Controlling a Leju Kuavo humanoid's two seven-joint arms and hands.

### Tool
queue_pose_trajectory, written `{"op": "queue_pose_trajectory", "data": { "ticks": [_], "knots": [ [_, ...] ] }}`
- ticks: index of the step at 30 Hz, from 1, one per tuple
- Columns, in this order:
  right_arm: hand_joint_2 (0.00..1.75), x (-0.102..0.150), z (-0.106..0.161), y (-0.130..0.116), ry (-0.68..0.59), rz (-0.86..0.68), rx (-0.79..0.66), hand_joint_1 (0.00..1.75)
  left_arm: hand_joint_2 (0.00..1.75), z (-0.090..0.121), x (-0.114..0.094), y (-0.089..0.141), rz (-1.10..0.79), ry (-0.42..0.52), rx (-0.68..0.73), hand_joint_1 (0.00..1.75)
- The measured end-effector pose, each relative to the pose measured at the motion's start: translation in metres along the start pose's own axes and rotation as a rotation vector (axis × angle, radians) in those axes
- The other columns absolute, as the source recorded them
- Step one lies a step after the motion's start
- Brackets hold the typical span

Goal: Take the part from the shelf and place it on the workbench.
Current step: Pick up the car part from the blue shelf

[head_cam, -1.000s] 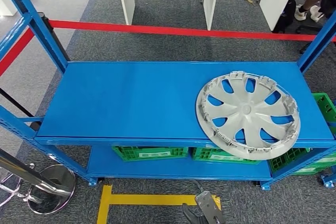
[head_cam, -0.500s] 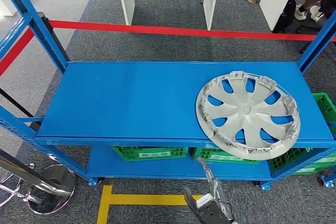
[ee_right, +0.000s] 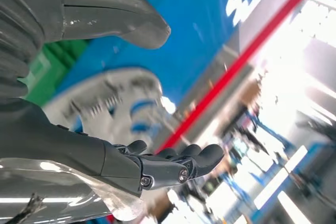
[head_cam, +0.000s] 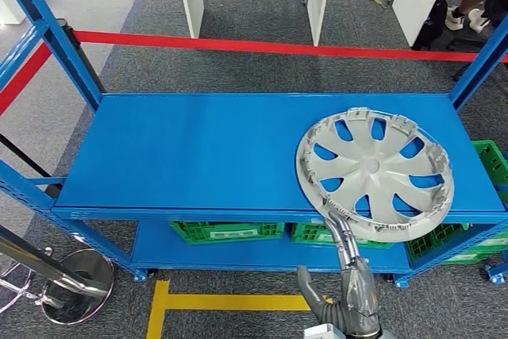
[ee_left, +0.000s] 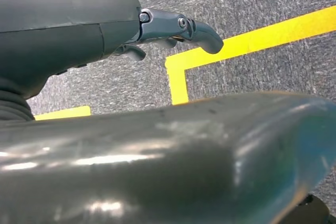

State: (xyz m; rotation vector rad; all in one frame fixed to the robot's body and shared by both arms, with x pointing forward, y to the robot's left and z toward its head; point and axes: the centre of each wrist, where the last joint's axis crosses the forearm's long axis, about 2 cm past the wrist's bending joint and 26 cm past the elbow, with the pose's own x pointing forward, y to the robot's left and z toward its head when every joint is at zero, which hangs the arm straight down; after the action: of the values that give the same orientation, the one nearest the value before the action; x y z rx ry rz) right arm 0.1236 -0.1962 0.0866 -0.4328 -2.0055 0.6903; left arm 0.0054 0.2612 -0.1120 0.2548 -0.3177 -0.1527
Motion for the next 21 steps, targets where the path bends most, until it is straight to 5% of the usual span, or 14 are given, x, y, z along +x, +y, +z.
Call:
{"op": "queue_pose_trajectory", "data": {
  "ticks": [21],
  "knots": [
    [1.75, -0.003, -0.014, -0.017, -0.144, 0.507, -0.061, 0.0, 0.0, 0.0, 0.004, -0.003, -0.058, -0.009, -0.023, 0.0]
  ]
}}
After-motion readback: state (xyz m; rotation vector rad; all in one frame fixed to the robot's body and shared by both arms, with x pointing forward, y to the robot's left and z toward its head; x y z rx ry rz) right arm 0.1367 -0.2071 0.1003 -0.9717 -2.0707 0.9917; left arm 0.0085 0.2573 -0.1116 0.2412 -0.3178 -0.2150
